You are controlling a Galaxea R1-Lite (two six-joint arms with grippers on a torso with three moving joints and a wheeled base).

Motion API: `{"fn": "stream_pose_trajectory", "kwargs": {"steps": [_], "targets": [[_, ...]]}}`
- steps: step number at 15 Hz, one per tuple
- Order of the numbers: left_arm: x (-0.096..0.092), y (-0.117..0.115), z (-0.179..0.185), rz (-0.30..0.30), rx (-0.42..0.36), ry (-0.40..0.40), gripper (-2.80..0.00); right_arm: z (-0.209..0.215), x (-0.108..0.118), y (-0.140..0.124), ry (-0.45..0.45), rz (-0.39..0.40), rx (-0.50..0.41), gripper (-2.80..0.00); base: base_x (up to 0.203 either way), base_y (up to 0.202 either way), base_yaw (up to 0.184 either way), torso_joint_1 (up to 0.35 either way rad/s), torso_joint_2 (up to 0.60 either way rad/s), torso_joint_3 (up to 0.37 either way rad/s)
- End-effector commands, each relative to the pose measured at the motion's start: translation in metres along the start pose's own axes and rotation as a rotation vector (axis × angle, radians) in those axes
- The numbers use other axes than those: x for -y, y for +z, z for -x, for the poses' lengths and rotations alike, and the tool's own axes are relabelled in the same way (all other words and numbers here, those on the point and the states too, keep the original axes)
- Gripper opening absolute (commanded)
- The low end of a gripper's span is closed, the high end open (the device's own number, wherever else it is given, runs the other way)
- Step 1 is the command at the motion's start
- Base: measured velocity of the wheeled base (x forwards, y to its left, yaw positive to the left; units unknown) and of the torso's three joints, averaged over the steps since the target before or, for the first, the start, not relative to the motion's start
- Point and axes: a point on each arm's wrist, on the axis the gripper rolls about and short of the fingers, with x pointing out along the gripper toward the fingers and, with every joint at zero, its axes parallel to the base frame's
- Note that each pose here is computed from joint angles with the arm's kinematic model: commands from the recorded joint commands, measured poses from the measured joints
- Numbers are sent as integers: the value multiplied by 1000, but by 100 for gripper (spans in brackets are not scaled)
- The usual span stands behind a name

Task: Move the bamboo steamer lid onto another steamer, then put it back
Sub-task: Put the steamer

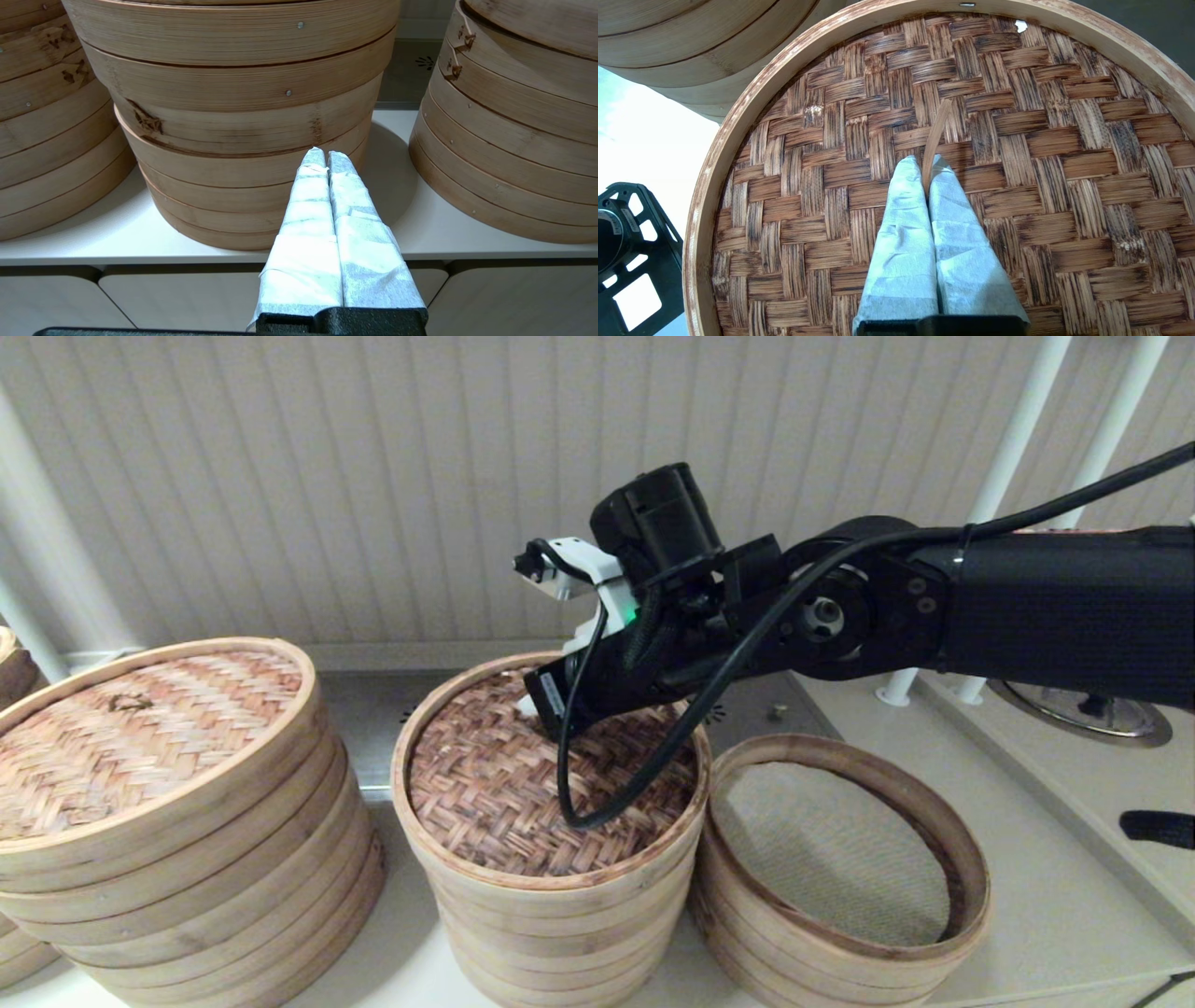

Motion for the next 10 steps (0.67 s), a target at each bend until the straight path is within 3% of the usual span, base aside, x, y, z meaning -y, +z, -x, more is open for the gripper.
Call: {"fn": "stream_pose_trajectory", "kwargs": {"steps": [1, 5, 10], "targets": [[0, 0, 0, 0, 0, 0, -280, 1, 0, 0, 0, 2, 2, -280, 0, 0, 0, 0, 0, 0], [0, 0, 0, 0, 0, 0, -280, -7, 14, -3, -26, -12, -5, -280, 0, 0, 0, 0, 0, 0], [0, 0, 0, 0, 0, 0, -280, -12, 15, -7, -24, -15, -21, -280, 0, 0, 0, 0, 0, 0]]}}
